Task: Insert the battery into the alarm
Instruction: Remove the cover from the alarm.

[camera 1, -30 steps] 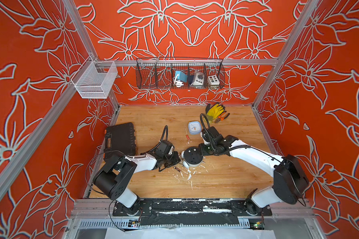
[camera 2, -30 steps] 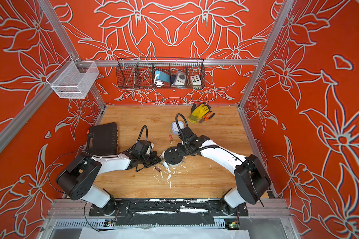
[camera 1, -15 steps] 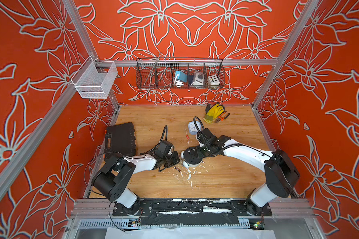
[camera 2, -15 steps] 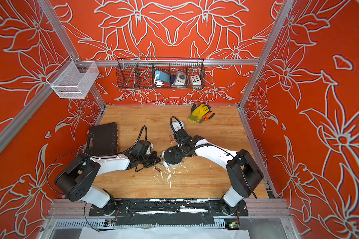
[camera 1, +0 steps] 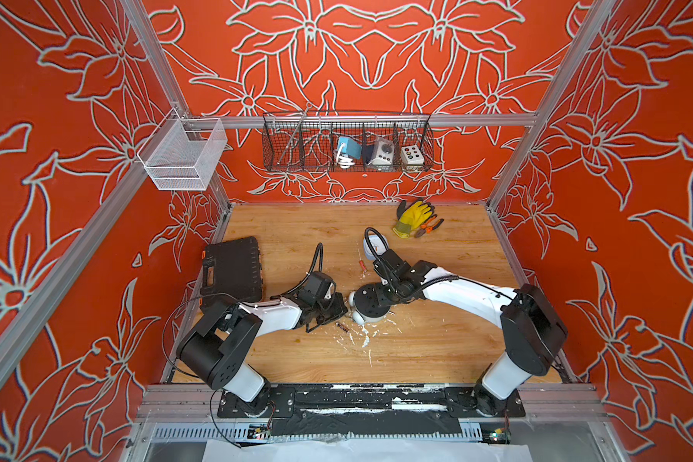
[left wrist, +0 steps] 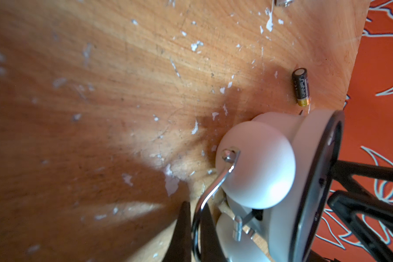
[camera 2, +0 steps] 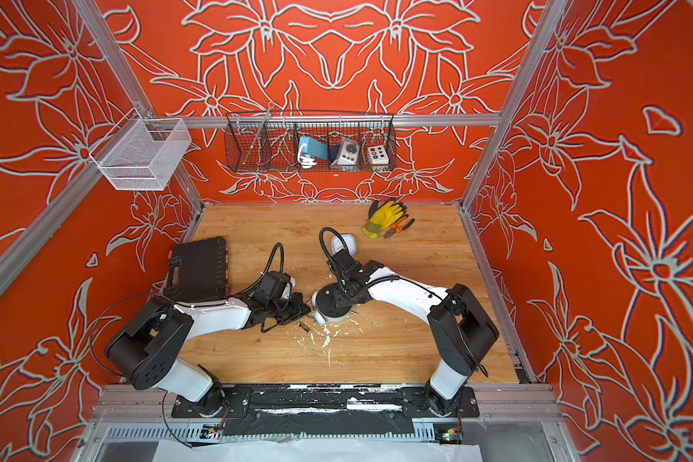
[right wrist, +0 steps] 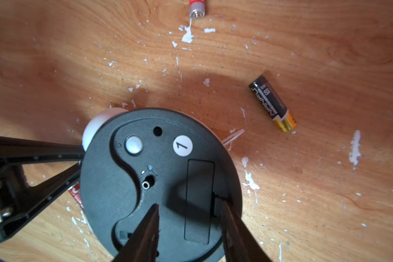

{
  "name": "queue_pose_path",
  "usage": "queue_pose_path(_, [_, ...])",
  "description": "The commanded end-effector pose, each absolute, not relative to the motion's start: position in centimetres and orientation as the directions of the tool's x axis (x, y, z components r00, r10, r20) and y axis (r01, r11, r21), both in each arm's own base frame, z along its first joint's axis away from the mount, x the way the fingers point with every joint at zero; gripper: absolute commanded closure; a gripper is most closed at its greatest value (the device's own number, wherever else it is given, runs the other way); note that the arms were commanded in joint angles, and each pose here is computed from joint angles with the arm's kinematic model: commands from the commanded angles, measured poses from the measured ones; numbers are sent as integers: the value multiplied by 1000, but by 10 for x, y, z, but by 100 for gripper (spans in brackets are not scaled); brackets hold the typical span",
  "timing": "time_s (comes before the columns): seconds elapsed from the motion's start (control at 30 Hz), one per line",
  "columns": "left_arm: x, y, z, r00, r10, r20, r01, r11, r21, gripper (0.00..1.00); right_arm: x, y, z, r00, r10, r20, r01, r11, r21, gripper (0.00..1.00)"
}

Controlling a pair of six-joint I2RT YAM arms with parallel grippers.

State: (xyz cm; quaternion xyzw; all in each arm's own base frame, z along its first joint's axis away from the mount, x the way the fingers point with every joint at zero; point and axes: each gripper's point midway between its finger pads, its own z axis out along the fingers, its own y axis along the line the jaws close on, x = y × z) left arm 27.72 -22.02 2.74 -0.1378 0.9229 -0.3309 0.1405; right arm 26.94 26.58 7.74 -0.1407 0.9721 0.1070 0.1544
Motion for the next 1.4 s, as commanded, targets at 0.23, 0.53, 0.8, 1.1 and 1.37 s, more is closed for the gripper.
queue_pose_path(0.23, [267, -207, 10, -925, -357, -133, -218, 783, -582, 100, 257, 237, 50, -950, -243, -197, -249, 968, 9, 52])
queue_pose_path(0.53, [268, -210, 11, -926, -353, -132, -212, 779, -590, 100, 221, 232, 2, -974, -222, -32, -223, 974, 35, 50])
queue_pose_path(0.8, [268, -212, 10, -930, -345, -127, -209, 781, -589, 100, 214, 261, 2, -961, -272, -50, -276, 937, 212, 51])
queue_pose_path(1.1, [266, -213, 8, -933, -339, -122, -209, 785, -583, 100, 219, 305, 31, -958, -253, -137, -287, 816, 502, 52])
queue_pose_path(1.37, [267, -211, 9, -931, -344, -126, -213, 789, -577, 100, 233, 314, 55, -963, -191, -191, -269, 748, 607, 53])
